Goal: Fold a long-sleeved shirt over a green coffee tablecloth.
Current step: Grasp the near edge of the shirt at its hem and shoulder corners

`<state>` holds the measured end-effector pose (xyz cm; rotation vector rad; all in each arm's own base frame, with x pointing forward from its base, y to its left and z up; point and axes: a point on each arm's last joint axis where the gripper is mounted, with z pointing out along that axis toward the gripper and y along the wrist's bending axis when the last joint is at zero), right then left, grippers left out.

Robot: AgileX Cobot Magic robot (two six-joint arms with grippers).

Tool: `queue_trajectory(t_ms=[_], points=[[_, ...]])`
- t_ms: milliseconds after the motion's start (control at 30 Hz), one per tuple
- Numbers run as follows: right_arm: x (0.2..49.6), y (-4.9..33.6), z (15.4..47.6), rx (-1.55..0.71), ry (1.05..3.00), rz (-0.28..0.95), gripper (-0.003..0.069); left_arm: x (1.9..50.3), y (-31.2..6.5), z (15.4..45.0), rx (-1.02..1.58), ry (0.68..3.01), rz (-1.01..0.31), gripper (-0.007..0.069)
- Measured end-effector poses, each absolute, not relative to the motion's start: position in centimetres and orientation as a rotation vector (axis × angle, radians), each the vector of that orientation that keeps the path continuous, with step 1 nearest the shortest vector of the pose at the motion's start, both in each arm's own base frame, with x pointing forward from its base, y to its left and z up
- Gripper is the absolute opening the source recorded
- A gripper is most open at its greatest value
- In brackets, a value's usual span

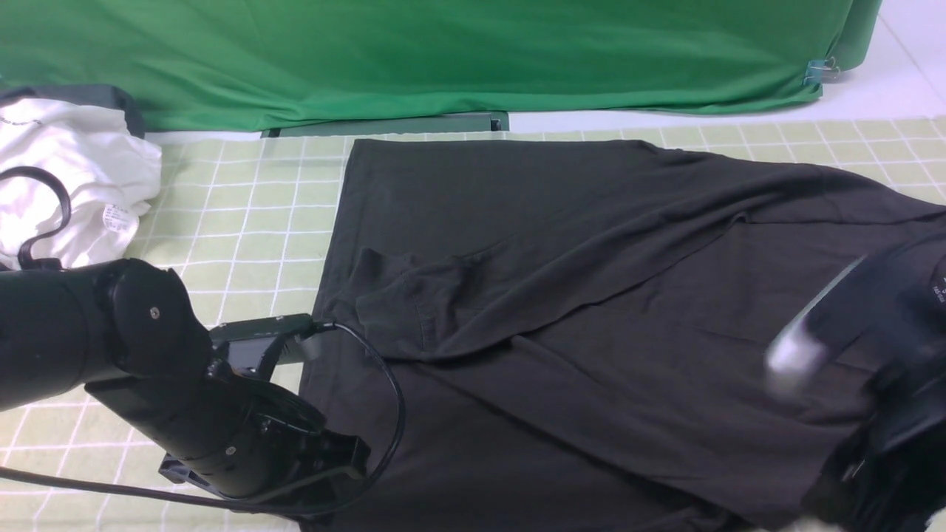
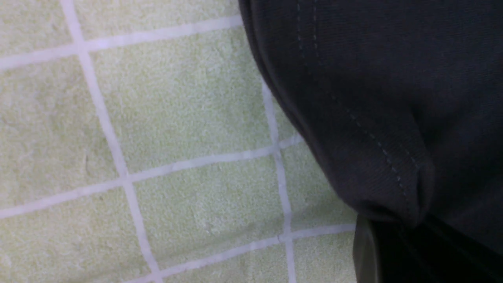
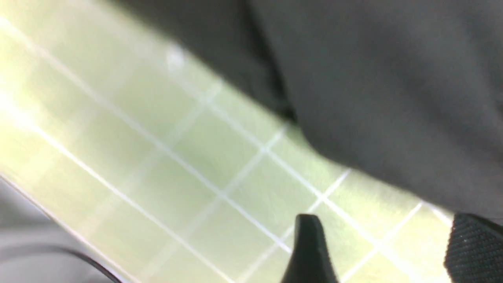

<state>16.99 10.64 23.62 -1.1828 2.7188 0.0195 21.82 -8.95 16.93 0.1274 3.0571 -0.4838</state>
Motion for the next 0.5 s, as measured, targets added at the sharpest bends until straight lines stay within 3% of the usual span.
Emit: queue_trajectory(t_ms=[133, 200, 500], points=[[17.8, 12.4, 20.8, -1.364, 2.674, -0.237, 0.0444, 21.8, -9.0, 16.9, 0.134, 3.06, -0.484, 0.0029], [18.4, 13.2, 19.8, -1.398, 2.637, -0.305, 0.0444, 21.8, -9.0, 16.9, 0.134, 3.06, -0.485, 0.0029], [19.7, 14.2, 15.7, -1.51, 2.669, -0.417, 0.0444, 21.8, -8.9, 16.9, 0.134, 3.063, -0.485, 0.0029]])
